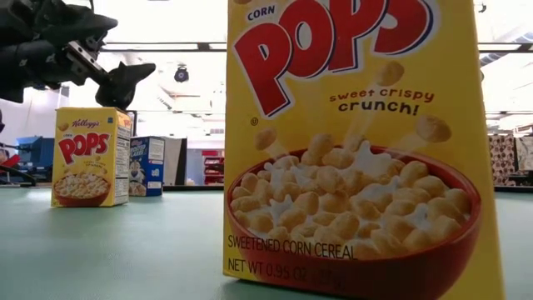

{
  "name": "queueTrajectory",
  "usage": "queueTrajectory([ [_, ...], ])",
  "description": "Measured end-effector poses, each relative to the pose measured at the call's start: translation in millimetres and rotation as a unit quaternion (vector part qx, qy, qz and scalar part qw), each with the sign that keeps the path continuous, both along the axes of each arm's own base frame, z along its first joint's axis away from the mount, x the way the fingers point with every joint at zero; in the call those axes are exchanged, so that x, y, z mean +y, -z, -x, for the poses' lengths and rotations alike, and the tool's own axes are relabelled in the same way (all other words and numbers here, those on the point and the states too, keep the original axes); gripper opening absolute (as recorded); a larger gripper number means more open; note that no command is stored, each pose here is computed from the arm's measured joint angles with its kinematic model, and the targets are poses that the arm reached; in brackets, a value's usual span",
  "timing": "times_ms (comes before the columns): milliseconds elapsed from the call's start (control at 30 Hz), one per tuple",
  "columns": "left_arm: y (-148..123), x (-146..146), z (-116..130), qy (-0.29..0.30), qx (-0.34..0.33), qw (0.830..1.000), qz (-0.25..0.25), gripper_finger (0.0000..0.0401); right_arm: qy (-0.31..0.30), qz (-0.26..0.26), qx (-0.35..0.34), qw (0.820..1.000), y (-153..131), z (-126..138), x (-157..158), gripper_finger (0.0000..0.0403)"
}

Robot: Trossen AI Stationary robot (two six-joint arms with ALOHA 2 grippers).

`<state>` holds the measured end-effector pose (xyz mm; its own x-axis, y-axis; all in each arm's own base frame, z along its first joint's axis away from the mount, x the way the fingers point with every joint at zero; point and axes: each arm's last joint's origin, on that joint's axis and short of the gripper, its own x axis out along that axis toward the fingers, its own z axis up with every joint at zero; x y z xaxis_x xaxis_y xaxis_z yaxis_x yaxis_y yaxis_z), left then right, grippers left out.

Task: Stack cereal on shelf
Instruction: Put the pink cereal box on the shelf

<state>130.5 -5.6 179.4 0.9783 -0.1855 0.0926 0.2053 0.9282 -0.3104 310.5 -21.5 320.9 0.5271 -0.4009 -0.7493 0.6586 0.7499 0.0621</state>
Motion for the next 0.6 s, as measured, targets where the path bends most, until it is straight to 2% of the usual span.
queueTrajectory([
  [600, 11, 0, -7, 0.0, 0.047, 0.999, 0.0, 0.0352, 0.0, 0.0, -0.021, 1.0, -2, -4, 0, 0.037],
])
